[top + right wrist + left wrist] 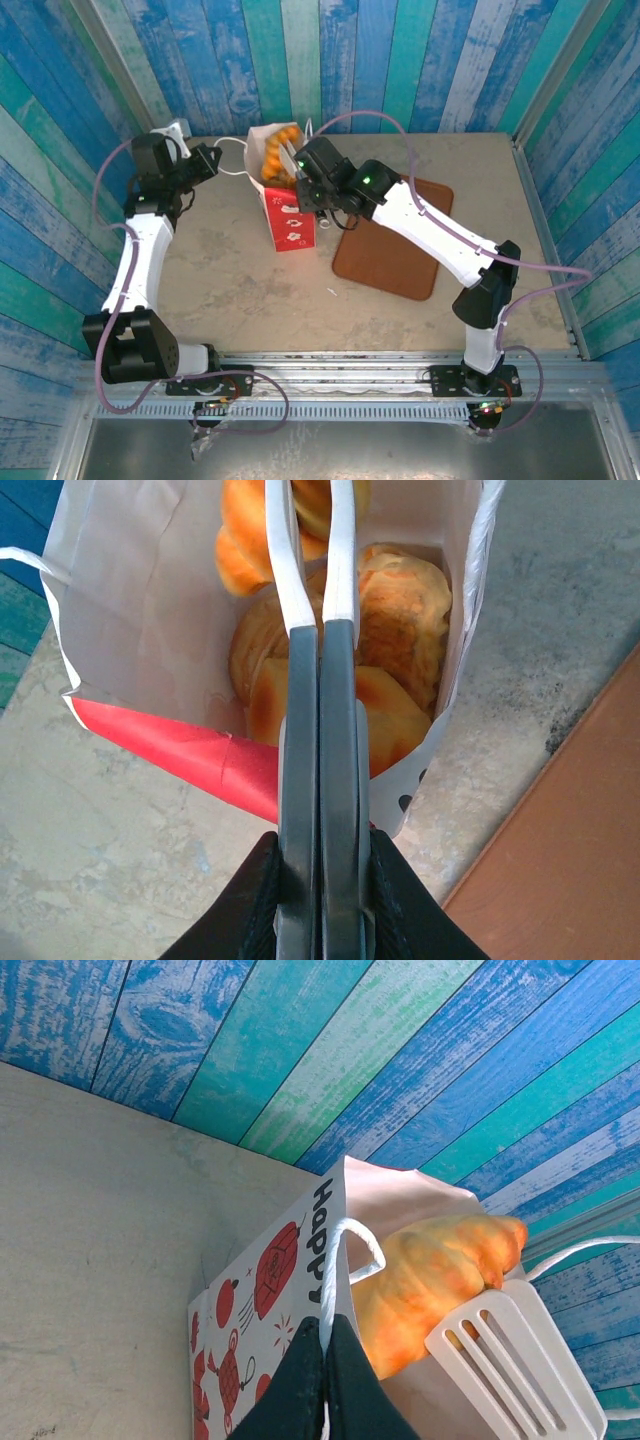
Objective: Place the fake bread into the paper bag
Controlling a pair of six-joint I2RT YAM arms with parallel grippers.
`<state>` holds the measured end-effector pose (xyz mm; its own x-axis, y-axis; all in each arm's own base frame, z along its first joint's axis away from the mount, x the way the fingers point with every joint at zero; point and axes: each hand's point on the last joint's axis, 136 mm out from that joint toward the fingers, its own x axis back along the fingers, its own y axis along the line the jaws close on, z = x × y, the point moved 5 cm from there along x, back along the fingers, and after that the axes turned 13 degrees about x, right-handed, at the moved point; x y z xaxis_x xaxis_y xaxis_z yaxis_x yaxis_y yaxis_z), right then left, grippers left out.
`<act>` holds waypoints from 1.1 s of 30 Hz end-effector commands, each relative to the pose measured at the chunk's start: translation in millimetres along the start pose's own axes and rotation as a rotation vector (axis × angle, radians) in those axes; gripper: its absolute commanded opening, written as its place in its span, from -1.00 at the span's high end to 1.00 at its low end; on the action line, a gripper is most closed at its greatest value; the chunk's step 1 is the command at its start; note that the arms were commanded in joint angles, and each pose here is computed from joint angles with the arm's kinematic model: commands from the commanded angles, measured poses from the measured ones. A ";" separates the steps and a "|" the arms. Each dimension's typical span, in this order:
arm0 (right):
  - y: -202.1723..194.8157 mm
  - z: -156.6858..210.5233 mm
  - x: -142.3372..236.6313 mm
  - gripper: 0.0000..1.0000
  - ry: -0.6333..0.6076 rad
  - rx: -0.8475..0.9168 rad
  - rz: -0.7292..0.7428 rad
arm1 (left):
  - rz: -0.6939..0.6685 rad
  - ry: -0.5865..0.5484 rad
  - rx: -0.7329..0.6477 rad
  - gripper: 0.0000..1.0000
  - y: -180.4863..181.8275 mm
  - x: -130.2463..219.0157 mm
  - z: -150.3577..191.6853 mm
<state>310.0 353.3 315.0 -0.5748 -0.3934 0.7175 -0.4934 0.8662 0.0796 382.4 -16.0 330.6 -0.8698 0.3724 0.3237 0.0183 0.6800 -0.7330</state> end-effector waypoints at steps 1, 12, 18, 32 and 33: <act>-0.2 -9.8 6.3 0.51 -0.028 -0.022 -0.006 | 0.034 -0.040 -0.041 1.00 -13.6 16.7 -4.4; -1.7 -16.4 11.6 0.22 -0.050 -0.012 -0.008 | 0.032 -0.038 -0.036 0.99 -12.3 15.6 -4.0; -1.5 -22.0 18.5 0.18 -0.071 -0.007 -0.014 | 0.030 -0.039 -0.037 0.99 -12.5 16.3 -4.5; -1.5 -51.1 80.2 0.18 -0.225 0.022 -0.087 | 0.043 -0.022 -0.033 0.49 -14.6 13.1 -5.0; -2.2 -54.6 89.5 0.18 -0.251 0.024 -0.095 | 0.043 -0.021 -0.032 0.40 -14.9 12.8 -5.9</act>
<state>307.3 349.1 353.3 -0.6028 -0.4532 0.6567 -0.5330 0.8412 0.0914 381.9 -17.0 330.7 -0.8667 0.3805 0.3225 0.0252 0.6791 -0.7336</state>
